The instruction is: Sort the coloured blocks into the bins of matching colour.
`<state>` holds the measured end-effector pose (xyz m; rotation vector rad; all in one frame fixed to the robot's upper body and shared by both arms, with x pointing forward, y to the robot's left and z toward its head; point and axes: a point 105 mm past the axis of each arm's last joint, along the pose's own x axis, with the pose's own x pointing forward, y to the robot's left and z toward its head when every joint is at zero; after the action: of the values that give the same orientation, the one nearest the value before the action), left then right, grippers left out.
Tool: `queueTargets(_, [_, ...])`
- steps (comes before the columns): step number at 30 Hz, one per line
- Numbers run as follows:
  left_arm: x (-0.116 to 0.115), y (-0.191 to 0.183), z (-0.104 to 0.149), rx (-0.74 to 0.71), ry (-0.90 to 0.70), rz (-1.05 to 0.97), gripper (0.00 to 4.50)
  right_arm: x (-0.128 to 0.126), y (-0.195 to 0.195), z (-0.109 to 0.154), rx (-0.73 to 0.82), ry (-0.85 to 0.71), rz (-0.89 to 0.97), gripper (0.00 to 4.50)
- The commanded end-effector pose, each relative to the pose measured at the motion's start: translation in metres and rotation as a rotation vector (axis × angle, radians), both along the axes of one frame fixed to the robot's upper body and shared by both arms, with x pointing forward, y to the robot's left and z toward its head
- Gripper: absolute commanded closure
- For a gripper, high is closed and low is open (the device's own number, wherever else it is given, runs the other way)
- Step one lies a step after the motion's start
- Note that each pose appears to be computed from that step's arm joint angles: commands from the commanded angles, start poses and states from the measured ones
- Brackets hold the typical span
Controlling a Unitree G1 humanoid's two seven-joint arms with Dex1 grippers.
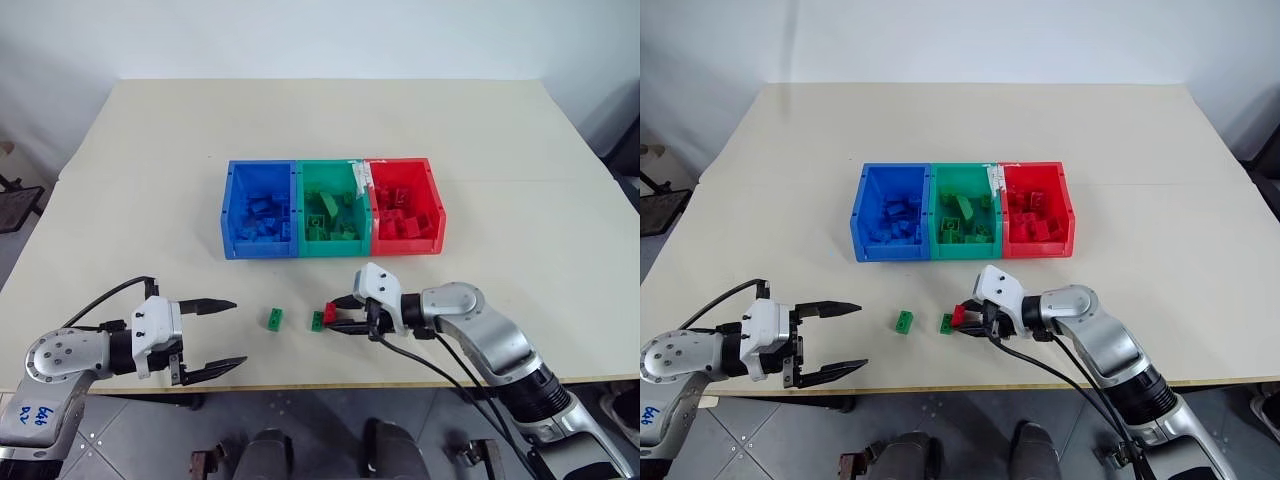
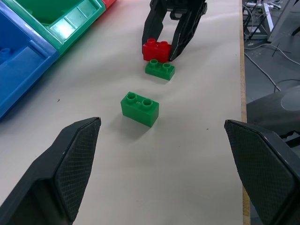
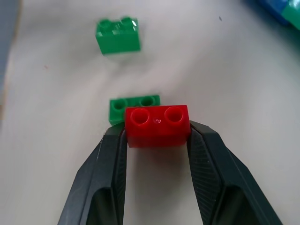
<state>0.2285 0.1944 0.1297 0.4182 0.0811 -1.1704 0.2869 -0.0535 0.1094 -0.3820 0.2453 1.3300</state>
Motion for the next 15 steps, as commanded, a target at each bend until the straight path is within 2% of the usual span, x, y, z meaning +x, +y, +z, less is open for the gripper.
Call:
queueTargets(1, [0.0, -0.005, 0.013, -0.035, -0.052, -0.002, 0.0, -0.003, -0.007, 0.016, 0.043, -0.059, 0.022, 3.06])
queueTargets(4, [0.01, -0.006, 0.026, -0.142, -0.084, 0.077, 0.0, 0.008, -0.024, 0.056, 0.217, -0.145, -0.065, 3.06])
queueTargets(6, [0.012, -0.007, 0.029, -0.166, -0.091, 0.097, 0.0, 0.013, -0.03, 0.073, 0.299, -0.163, -0.116, 3.06])
queueTargets(8, [0.016, -0.01, 0.031, -0.197, -0.106, 0.125, 0.0, 0.028, -0.043, 0.094, 0.368, -0.228, -0.209, 3.06])
queueTargets(10, [0.024, -0.018, 0.037, -0.26, -0.136, 0.176, 0.0, 0.058, -0.068, 0.12, 0.419, -0.352, -0.381, 3.06])
queueTargets(12, [0.028, -0.022, 0.041, -0.294, -0.155, 0.203, 0.0, 0.077, -0.083, 0.131, 0.437, -0.403, -0.488, 3.06])
queueTargets(15, [0.035, -0.021, 0.042, -0.299, -0.186, 0.252, 0.0, 0.1, -0.093, 0.13, 0.376, -0.432, -0.563, 3.06])
